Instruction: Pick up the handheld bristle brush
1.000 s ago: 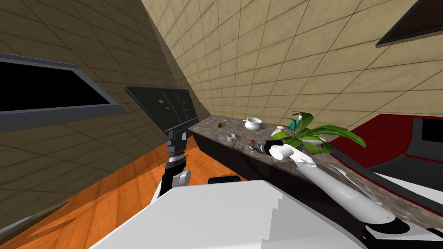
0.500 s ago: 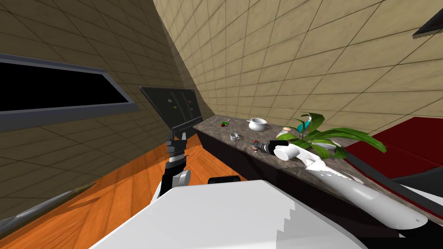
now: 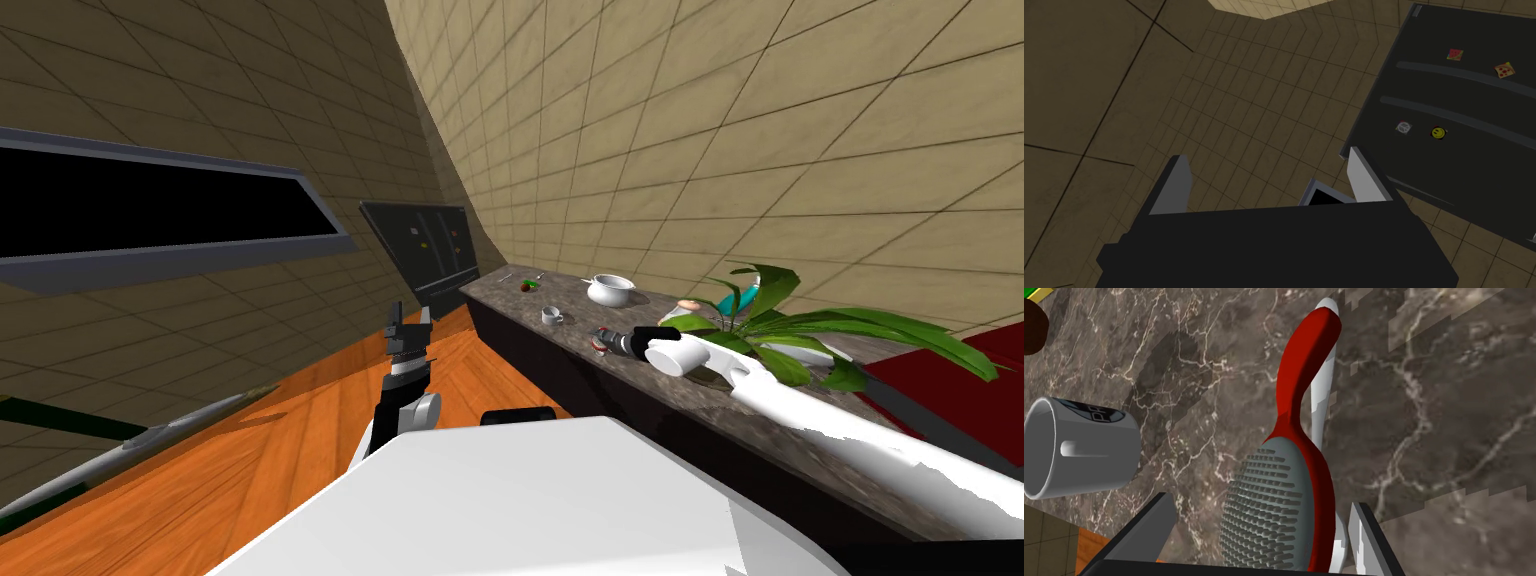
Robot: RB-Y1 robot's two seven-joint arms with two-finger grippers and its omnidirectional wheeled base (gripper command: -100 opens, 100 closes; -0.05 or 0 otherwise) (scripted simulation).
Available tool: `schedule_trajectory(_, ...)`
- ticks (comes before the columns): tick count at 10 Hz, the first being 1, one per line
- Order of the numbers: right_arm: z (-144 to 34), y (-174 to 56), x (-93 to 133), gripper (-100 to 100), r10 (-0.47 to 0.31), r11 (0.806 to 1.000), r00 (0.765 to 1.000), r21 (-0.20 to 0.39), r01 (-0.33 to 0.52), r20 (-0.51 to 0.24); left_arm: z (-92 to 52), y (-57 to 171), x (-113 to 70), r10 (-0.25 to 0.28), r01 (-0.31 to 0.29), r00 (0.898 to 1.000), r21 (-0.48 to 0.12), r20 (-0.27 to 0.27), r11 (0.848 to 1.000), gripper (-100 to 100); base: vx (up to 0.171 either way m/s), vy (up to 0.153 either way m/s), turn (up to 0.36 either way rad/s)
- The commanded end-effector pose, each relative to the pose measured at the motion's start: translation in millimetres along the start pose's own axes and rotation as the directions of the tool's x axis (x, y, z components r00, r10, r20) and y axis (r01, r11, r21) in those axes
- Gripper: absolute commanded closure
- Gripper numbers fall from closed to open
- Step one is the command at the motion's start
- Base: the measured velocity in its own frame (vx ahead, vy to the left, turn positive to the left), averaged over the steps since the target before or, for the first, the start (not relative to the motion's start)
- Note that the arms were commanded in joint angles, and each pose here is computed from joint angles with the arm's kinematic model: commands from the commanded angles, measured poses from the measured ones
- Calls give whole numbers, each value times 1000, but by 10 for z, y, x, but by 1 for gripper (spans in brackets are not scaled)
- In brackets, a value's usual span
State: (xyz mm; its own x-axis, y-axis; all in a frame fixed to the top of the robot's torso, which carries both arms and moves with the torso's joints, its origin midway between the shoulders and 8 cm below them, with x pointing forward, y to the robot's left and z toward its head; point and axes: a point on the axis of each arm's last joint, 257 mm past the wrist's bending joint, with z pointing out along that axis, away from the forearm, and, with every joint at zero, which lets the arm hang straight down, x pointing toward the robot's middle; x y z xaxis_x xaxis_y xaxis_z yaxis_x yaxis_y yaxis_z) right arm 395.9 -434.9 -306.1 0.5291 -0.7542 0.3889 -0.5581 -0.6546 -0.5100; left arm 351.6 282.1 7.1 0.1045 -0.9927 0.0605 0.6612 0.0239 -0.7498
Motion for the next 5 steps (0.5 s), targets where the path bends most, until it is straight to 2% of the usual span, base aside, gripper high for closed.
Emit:
schedule_trajectory(1,-32,-5,100,-100,0,1000,1000,9,1,-20,0,0,0,0,0,1000,0,0,1000,0,-23,5,-4)
schedule_trajectory(2,-22,-3,71,-100,3,1000,1000,5,-3,-12,0,0,0,0,0,1000,0,0,1000,0,-6,1,-6)
schedule_trajectory(3,-25,-8,81,100,3,1000,1000,7,-3,-14,0,0,0,0,0,1000,0,0,1000,0,0,0,0)
schedule_trajectory(5,-24,-7,79,100,5,1000,1000,7,-5,-14,0,0,0,0,0,1000,0,0,1000,0,0,0,0)
